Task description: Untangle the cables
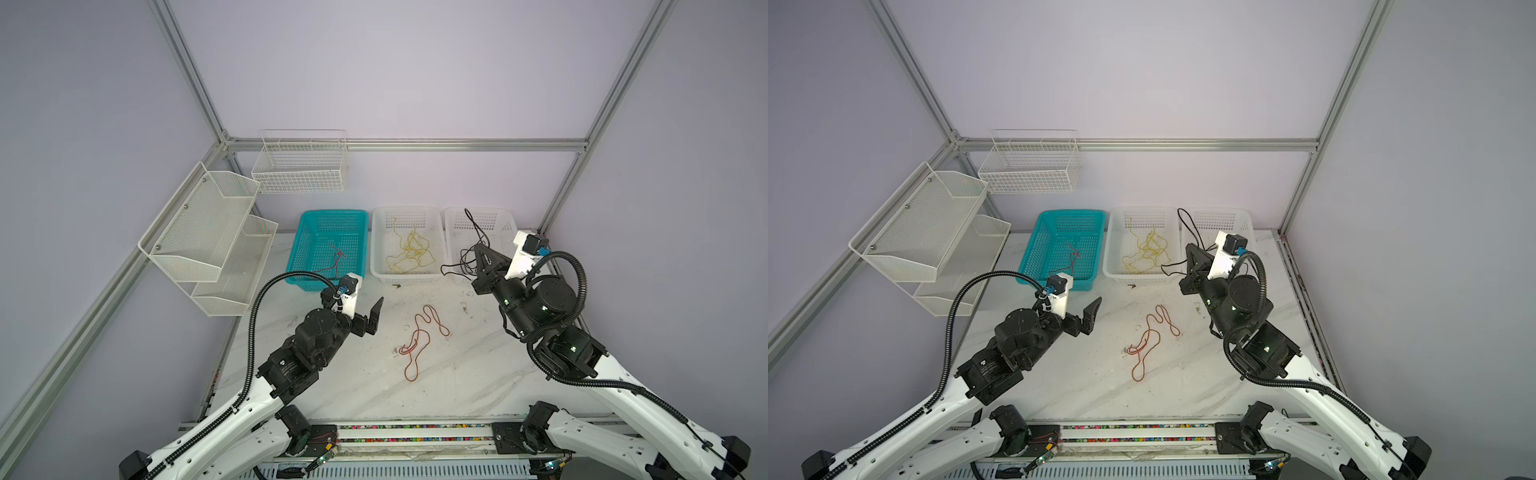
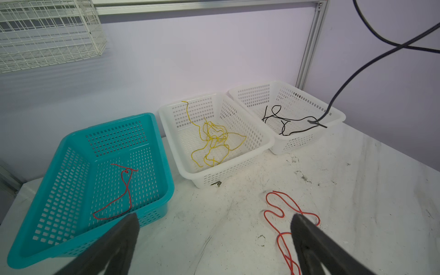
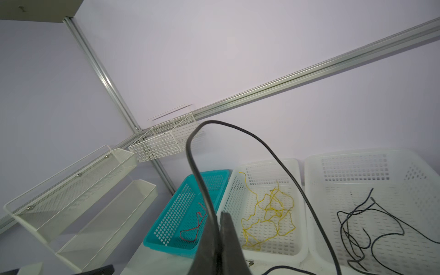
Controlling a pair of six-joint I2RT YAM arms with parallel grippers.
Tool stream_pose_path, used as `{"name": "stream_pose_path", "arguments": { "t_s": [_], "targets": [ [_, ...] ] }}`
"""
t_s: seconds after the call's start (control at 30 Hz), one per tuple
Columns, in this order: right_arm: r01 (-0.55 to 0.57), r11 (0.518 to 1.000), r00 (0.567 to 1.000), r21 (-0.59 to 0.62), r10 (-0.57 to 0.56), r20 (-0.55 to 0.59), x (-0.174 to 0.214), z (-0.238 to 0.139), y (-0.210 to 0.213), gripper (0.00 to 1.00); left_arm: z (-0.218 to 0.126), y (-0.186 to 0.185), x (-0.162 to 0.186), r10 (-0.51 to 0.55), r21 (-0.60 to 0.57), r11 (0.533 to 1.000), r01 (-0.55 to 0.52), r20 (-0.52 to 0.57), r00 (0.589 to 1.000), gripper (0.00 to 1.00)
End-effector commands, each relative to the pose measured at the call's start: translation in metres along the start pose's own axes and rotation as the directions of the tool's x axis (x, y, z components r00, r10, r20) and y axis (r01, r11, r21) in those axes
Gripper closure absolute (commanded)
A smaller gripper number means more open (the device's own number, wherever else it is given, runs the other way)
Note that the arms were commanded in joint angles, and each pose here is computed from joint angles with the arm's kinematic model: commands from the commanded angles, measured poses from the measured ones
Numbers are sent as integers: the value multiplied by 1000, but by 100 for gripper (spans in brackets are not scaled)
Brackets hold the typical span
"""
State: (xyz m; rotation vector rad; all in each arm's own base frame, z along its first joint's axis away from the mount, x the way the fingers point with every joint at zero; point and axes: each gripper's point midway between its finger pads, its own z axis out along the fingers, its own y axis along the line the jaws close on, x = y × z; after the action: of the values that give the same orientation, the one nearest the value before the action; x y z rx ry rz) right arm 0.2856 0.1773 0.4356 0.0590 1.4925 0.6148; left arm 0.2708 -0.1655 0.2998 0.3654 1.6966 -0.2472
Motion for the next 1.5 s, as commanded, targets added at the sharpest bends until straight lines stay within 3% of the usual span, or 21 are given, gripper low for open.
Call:
{"name": "stream_pose_path", "arguments": {
  "t_s": [0.0, 0.37, 0.67, 0.97, 1.27, 1.47],
  "targets": [
    [47, 988, 998, 146, -53, 38, -14, 11, -19, 100, 4, 9, 12, 17, -54, 998, -16, 17, 1000, 0],
    [-47, 978, 997, 203, 35, 62, -44, 70, -78, 100, 3, 15, 13, 31, -89, 996, -30, 14, 999, 0],
    [-71, 948, 997, 309, 56, 58, -40, 120, -126, 100, 5, 10, 16, 34, -64, 997, -34, 2, 999, 0],
    [-93, 921, 995, 378, 98, 7, 1, 160, -172, 100, 4, 7, 17, 32, -47, 998, -32, 6, 999, 0],
    [-134, 861, 974, 491, 206, -95, 81, 168, -225, 100, 4, 5, 17, 33, -35, 999, -33, 5, 999, 0],
    [-164, 846, 944, 508, 283, -167, 114, 171, -235, 100, 7, 2, 20, 37, -20, 999, -37, -8, 999, 0]
  ]
}}
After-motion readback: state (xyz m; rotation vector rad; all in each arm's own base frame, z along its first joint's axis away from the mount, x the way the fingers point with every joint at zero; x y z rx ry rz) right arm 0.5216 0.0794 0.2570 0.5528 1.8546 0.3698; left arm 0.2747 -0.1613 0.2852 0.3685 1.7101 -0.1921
